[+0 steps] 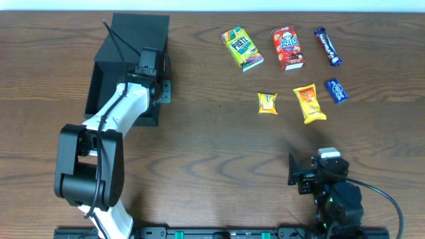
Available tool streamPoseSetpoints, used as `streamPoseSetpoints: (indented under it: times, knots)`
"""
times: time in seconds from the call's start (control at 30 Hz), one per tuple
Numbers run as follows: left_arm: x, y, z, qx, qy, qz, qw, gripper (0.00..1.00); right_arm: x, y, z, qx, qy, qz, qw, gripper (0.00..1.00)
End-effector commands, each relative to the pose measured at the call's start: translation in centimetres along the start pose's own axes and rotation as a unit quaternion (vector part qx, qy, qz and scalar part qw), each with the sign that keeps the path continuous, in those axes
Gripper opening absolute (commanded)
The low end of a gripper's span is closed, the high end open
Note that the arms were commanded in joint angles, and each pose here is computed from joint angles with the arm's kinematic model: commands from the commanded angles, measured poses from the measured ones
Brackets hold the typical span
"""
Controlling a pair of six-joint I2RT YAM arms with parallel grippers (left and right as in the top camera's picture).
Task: Pack container
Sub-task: 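Push the black box rightward toward the snacks with the left gripper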
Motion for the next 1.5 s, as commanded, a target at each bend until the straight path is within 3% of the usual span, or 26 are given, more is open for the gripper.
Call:
streamPoseSetpoints:
  times: [0.0, 0.43, 0.7, 1.03, 1.47]
  knots:
    - [-1.3, 0.1, 0.4, 0.004, -0.035, 0.007, 0.999, 0.06, 0.0, 0.0, 0.0, -0.001, 0.007, 0.0, 1.0, 0.99]
    - [-10.8, -1.5, 3.4, -0.01, -0.061, 0.075, 0.995, 0.06, 0.0, 0.0, 0.0, -0.001, 0.007, 0.0, 1.0, 0.99]
    - [-15.9, -2.9, 6.1, -0.01, -0.042, 0.116, 0.992, 0.06, 0.0, 0.0, 0.0, -0.001, 0.007, 0.0, 1.0, 0.99]
    - [-19.3, -4.1, 8.9, 0.002, -0.02, 0.145, 0.989, 0.06, 0.0, 0.0, 0.0, -0.001, 0.007, 0.0, 1.0, 0.99]
    - [-20.6, -4.6, 9.5, 0.009, -0.012, 0.17, 0.985, 0.06, 0.0, 0.0, 0.0, -0.001, 0.007, 0.0, 1.0, 0.99]
Point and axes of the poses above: each gripper's point midway between its finger pads, its own y axis out along the fingers, its own x axis along the line the jaws close on, z = x × y, the point moved 2 cm from there along -y, back along the fingers, and after that the axes turned 11 degrees about -y, right-handed, at the moved point
